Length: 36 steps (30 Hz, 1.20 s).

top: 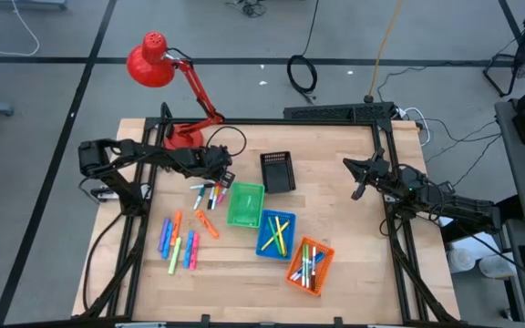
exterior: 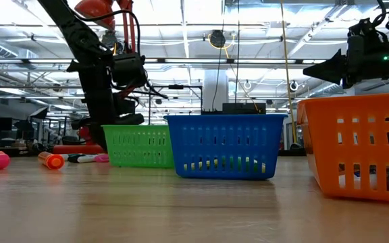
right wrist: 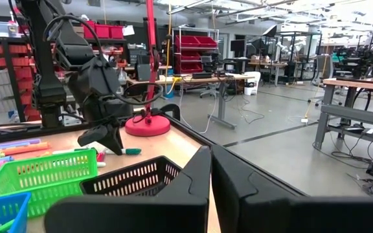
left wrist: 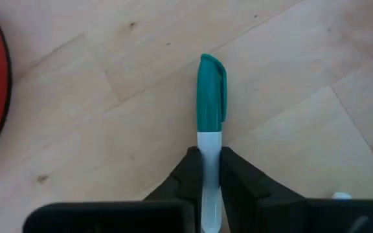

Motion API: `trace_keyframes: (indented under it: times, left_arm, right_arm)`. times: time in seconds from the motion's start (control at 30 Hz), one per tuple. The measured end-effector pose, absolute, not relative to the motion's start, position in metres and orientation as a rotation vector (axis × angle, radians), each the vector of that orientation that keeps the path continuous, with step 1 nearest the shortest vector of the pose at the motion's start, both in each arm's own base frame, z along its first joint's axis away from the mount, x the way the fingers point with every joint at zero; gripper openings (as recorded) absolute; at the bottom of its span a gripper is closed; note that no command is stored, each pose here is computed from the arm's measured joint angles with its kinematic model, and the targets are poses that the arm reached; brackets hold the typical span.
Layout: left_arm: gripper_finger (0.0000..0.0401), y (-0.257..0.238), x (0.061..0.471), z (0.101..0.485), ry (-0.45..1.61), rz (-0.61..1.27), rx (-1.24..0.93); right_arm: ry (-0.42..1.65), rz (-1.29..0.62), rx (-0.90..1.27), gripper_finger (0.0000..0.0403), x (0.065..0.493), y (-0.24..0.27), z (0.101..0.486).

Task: Pick & Place Markers
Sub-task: Put the top green and white highlighter pen into the black basket

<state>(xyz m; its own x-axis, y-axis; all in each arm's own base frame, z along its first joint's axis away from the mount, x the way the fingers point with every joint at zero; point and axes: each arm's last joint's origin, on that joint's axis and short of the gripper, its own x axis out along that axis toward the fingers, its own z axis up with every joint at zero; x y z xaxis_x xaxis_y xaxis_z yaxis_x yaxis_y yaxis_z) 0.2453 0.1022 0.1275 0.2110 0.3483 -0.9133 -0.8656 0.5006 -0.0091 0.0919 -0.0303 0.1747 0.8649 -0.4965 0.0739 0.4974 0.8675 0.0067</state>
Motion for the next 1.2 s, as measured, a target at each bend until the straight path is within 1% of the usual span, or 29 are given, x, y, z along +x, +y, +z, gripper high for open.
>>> trace_keyframes:
  times: [0.1, 0.2, 0.3, 0.4, 0.53, 0.63, 0.83, 0.9, 1.07, 1.2]
  left_arm:
    - [0.0044, 0.101, 0.243, 0.14, 0.994, 0.894, -0.58]
    - [0.0057, 0.099, 0.242, 0.161, 0.888, 0.867, -0.573]
    - [0.0051, 0.096, 0.242, 0.179, 0.801, 0.817, -0.556]
    - [0.0034, 0.091, 0.248, 0.199, 0.667, 0.691, -0.55]
    - [0.0034, 0.085, 0.263, 0.218, 0.502, 0.491, -0.535]
    - [0.0038, 0.082, 0.276, 0.232, 0.46, 0.421, -0.496]
    - [0.0046, 0.083, 0.316, 0.244, 0.502, 0.382, -0.394]
    - [0.0047, 0.086, 0.33, 0.242, 0.542, 0.377, -0.361]
    - [0.0049, 0.095, 0.358, 0.23, 0.625, 0.378, -0.331]
    - [0.005, 0.1, 0.369, 0.214, 0.669, 0.384, -0.328]
  right_arm:
    - [-0.074, -0.521, -0.013, 0.0, 0.092, -0.03, 0.175]
    - [-0.074, -0.521, -0.012, 0.0, 0.092, -0.03, 0.175]
    - [-0.074, -0.521, -0.013, 0.0, 0.092, -0.03, 0.175]
    - [-0.074, -0.52, -0.013, 0.0, 0.092, -0.03, 0.175]
    - [-0.074, -0.521, -0.013, 0.0, 0.092, -0.03, 0.175]
    - [-0.074, -0.52, -0.013, 0.0, 0.092, -0.03, 0.175]
    - [-0.075, -0.521, -0.013, 0.0, 0.092, -0.03, 0.175]
    - [-0.074, -0.521, -0.013, 0.0, 0.092, -0.03, 0.175]
    - [-0.074, -0.521, -0.012, 0.0, 0.092, -0.03, 0.175]
    - [-0.074, -0.521, -0.012, 0.0, 0.092, -0.03, 0.175]
